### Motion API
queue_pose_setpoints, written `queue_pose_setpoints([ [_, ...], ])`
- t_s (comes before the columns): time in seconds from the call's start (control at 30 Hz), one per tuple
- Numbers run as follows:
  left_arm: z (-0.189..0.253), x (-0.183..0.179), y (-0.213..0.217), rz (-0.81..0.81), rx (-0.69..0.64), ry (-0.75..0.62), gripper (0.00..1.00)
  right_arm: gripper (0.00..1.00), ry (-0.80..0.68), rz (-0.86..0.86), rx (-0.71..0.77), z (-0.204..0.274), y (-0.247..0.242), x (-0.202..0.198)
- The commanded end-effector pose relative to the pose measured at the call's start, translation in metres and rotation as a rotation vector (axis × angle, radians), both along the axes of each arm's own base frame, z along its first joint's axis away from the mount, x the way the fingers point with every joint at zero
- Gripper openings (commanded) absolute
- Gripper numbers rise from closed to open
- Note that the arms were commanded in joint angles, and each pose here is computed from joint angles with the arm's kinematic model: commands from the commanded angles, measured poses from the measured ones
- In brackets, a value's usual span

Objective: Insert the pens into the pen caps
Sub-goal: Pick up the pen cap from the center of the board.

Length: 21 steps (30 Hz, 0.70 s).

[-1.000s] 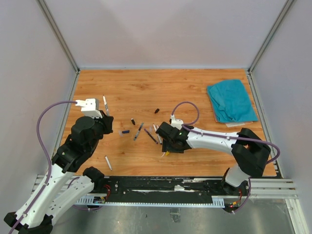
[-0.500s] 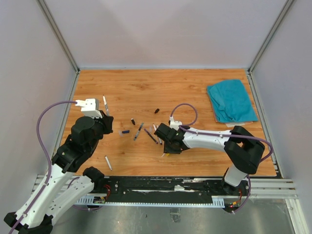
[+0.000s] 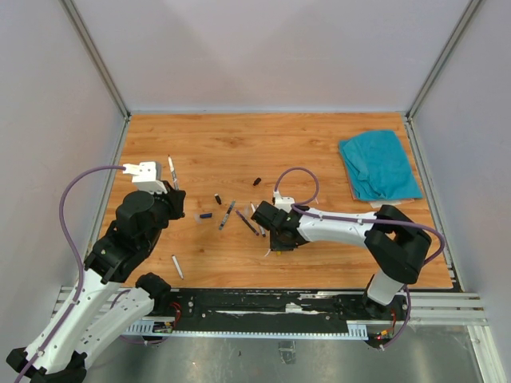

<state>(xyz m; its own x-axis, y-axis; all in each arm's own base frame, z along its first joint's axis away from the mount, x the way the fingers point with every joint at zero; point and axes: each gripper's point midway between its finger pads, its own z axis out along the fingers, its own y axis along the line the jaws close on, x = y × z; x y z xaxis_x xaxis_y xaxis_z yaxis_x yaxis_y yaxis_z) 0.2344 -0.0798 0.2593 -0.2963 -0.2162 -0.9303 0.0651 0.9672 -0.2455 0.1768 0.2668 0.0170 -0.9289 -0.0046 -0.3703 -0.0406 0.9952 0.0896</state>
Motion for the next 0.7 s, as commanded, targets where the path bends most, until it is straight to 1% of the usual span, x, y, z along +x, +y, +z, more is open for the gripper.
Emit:
queue_pose_setpoints([
  [0.0, 0.006, 0.002, 0.002, 0.006, -0.003, -0.029, 0.01, 0.24, 0.018, 0.063, -0.141, -0.009, -0.022, 0.001],
  [0.1, 0.006, 0.002, 0.002, 0.008, -0.002, -0.028, 0.0, 0.28, 0.037, 0.075, -0.145, -0.014, -0.025, 0.0],
  [0.17, 0.006, 0.002, 0.002, 0.007, -0.003, -0.029, 0.0, 0.32, 0.046, 0.073, -0.139, -0.016, -0.026, 0.0],
  [0.27, 0.006, 0.002, 0.002, 0.009, -0.002, -0.028, 0.0, 0.35, 0.053, 0.065, -0.135, -0.018, -0.027, 0.002],
  [0.4, 0.005, 0.003, 0.002, 0.009, -0.001, -0.025, 0.01, 0.35, 0.054, 0.068, -0.118, -0.019, -0.022, 0.005],
  [0.67, 0.005, 0.003, 0.003, 0.014, 0.0, -0.024, 0.0, 0.31, 0.088, 0.083, -0.124, -0.027, -0.02, 0.001],
])
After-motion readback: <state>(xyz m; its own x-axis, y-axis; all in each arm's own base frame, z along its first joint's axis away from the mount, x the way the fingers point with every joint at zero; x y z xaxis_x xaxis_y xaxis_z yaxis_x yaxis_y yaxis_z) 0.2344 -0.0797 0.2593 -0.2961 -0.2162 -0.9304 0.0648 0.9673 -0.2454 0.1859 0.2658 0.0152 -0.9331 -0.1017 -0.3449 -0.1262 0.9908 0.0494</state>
